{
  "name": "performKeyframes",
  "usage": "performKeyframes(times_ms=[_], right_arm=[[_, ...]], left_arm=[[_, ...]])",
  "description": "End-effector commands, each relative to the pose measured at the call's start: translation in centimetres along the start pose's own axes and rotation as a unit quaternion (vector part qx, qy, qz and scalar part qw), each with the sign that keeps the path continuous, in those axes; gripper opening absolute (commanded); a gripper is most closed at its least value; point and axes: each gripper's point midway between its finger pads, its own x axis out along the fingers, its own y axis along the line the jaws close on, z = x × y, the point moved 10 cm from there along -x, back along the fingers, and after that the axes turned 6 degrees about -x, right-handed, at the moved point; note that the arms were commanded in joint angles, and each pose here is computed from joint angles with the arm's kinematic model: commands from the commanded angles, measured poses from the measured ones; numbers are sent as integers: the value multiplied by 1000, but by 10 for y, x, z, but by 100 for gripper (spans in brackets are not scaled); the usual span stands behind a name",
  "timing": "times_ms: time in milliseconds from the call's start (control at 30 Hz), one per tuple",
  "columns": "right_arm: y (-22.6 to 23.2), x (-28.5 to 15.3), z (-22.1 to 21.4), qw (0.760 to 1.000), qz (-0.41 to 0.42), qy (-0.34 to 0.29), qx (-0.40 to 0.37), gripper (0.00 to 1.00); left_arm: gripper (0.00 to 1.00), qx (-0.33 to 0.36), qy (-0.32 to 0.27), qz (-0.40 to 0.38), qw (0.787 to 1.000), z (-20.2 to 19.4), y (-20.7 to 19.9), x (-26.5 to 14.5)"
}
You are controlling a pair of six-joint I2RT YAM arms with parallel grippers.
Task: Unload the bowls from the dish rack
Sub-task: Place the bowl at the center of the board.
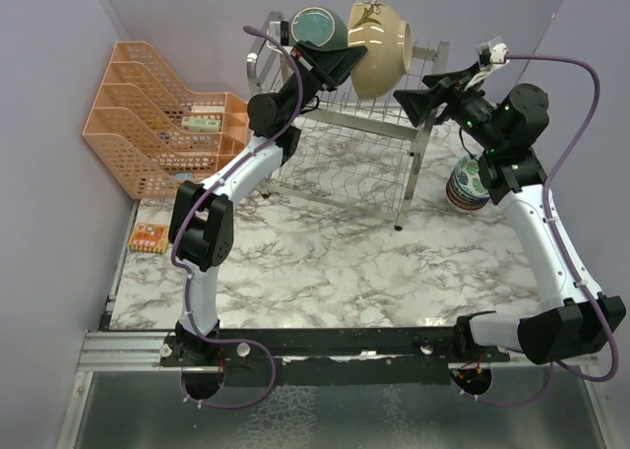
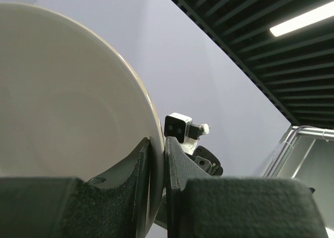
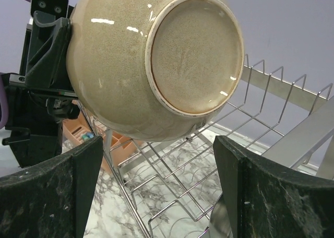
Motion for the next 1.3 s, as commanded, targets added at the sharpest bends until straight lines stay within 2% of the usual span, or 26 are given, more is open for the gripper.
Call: performKeyframes(times_ms=[0, 533, 867, 1267], right_arm=[[1, -5, 3, 1000, -15, -5, -12, 86], [-1, -6, -3, 1000, -21, 2, -12, 86], [-2, -5, -4, 1000, -21, 4, -12, 86], [-3, -3, -5, 1000, -24, 7, -15, 86]], left_arm=[[0, 40, 30, -148, 988, -3, -75, 18], [0, 90, 22, -156, 983, 2, -92, 30], [0, 117, 2, -132, 984, 10, -89, 42], [0, 123, -14, -162, 979, 29, -103, 57]])
